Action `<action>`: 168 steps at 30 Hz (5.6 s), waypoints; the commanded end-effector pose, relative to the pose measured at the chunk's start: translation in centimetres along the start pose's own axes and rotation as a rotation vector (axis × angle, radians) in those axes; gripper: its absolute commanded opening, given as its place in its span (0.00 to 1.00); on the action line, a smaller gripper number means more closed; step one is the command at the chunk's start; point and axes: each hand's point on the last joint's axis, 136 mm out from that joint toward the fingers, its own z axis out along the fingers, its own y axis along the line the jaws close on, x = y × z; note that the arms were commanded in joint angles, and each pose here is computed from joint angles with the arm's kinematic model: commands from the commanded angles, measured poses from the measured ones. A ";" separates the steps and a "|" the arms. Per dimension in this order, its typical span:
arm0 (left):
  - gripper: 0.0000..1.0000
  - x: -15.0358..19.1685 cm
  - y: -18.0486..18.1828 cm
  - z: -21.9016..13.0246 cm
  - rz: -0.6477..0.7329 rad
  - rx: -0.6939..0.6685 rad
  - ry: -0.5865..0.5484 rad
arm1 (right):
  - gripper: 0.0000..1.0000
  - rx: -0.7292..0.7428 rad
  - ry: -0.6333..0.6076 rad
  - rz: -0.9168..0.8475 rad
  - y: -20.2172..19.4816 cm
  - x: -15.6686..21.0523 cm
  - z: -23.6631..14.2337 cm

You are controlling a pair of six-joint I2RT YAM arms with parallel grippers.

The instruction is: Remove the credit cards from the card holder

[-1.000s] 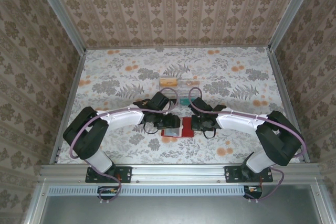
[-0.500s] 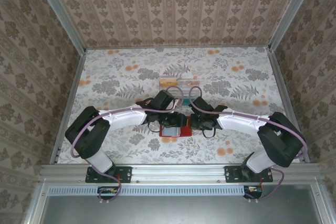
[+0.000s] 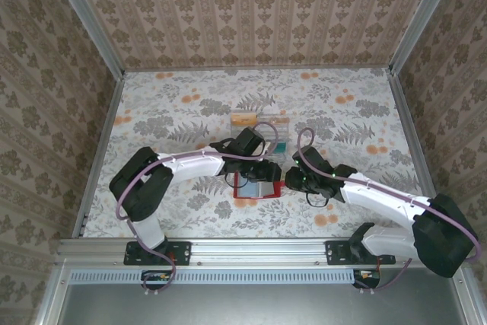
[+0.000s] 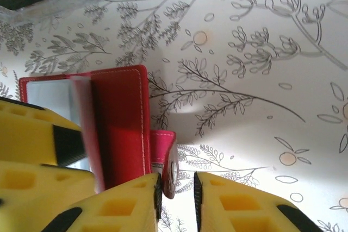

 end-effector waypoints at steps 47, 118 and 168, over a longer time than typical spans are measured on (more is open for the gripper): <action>0.46 2.9 7.7 -5.9 -0.153 -0.130 -0.129 | 0.13 0.066 0.137 -0.047 0.2 3.2 4.8; 0.43 -0.8 2.1 0.5 -0.040 -0.029 -0.041 | 0.13 -0.185 0.019 -0.024 3.7 1.7 -0.5; 0.30 2.2 9.7 -3.8 -0.202 -0.172 -0.117 | 0.11 -0.052 0.123 -0.094 5.1 2.7 5.2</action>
